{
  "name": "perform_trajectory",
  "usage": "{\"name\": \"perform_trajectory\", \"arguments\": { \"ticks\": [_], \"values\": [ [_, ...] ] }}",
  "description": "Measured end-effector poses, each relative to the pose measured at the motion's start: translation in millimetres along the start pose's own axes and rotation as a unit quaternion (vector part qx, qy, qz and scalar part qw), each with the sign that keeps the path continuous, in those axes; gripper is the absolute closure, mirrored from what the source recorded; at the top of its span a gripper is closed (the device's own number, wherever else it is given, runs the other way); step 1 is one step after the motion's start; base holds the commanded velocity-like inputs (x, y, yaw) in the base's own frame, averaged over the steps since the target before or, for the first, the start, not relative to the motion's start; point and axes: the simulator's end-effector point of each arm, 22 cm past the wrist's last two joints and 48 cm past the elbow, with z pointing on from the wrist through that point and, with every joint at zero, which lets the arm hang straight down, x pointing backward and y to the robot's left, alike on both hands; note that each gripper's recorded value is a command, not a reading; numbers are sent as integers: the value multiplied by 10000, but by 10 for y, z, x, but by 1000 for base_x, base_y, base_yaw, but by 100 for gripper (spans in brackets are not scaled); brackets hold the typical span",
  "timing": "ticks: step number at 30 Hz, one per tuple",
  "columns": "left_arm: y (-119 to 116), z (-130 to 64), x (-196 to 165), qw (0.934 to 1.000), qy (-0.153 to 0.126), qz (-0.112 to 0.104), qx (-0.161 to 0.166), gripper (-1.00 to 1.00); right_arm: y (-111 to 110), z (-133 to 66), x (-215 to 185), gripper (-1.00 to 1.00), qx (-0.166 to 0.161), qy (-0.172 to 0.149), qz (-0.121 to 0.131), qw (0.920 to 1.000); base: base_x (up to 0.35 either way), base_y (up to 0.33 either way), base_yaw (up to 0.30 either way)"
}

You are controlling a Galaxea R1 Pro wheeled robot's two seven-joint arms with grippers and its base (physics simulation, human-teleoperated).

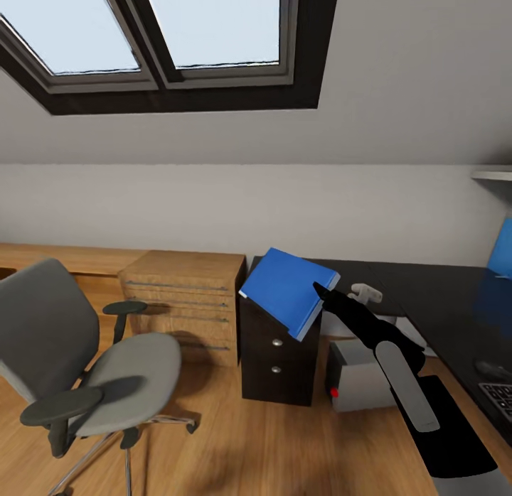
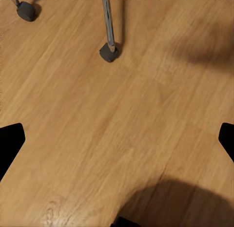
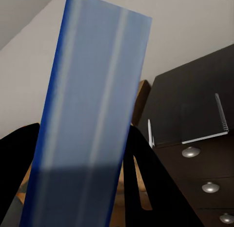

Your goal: In the bedroom, organize the workspace by keeping the computer under the desk, ensuring the monitor is on the desk, placing the keyboard on the desk next to the monitor, placing the mouse on the desk next to the keyboard, moving the folder from the swivel chair onto the desk next to the mouse, stacking the notebook on top of the folder with the pen on top of the notebook, and positioning the swivel chair next to the desk.

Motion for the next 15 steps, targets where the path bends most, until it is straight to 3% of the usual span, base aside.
{"name": "perform_trajectory", "arguments": {
  "ticks": [15],
  "values": [
    [22,-207,-58,9999,118,16,-12,-100,119,8,-224,100,11,0,1,10000,0,0,0]
  ]
}}
